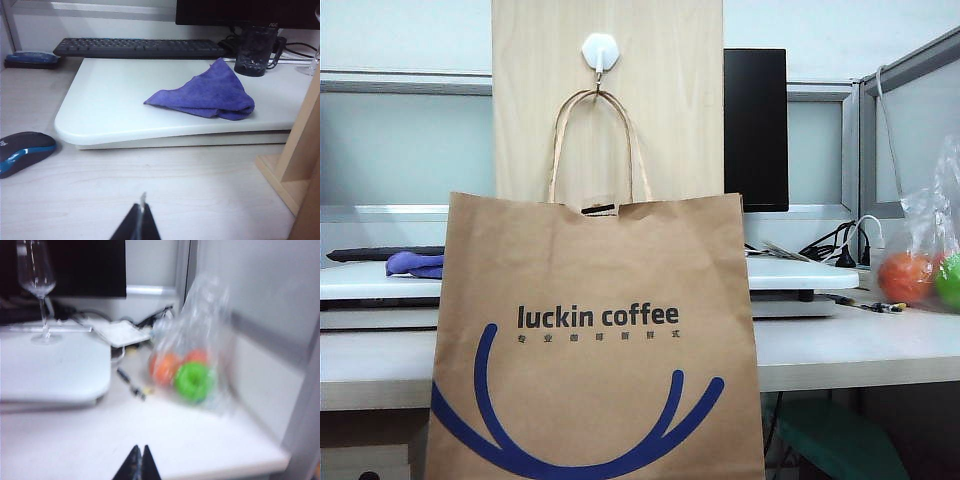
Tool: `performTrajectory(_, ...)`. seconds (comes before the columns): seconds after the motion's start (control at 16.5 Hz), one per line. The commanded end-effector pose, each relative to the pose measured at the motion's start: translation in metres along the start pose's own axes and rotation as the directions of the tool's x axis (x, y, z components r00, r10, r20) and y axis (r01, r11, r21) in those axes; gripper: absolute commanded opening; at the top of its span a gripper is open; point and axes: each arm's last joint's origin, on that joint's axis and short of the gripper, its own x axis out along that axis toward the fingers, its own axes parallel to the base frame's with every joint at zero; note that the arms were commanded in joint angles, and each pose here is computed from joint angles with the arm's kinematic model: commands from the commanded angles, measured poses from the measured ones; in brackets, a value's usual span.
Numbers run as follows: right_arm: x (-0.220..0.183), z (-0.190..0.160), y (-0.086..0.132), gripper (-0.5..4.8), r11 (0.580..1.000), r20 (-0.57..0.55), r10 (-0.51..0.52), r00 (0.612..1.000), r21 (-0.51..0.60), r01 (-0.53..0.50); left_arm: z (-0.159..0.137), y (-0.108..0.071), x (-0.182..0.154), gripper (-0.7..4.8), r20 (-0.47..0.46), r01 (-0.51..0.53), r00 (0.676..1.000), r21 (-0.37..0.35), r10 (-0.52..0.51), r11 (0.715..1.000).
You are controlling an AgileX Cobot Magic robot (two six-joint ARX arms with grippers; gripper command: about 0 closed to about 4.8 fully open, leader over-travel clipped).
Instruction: Pick up the paper bag and hang it on the hook.
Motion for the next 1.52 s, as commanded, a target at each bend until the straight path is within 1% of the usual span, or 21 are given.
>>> performTrajectory(0.06,0.001,-0.007,0.001,-0.01,1.000,-0.026,0.004,1.000,0.027,-0.003,0.002,0.000,0.000,-0.06,0.013,0.003,1.000,0.006,-0.003,1.000)
performTrajectory(0.18,0.001,-0.008,0.002,-0.01,1.000,-0.030,0.013,0.999,0.022,-0.013,0.002,0.000,0.000,-0.06,0.013,0.003,1.000,0.006,-0.003,1.000)
performTrajectory(0.55,0.001,-0.007,0.012,-0.01,0.994,-0.022,0.108,0.994,0.010,-0.107,0.002,0.000,0.000,-0.06,0.013,0.003,1.000,0.006,-0.004,1.000)
performTrajectory(1.52,0.001,-0.007,0.012,0.00,0.994,-0.021,0.113,0.993,0.011,-0.113,0.002,0.000,0.000,-0.05,0.013,0.003,1.000,0.006,-0.004,1.000)
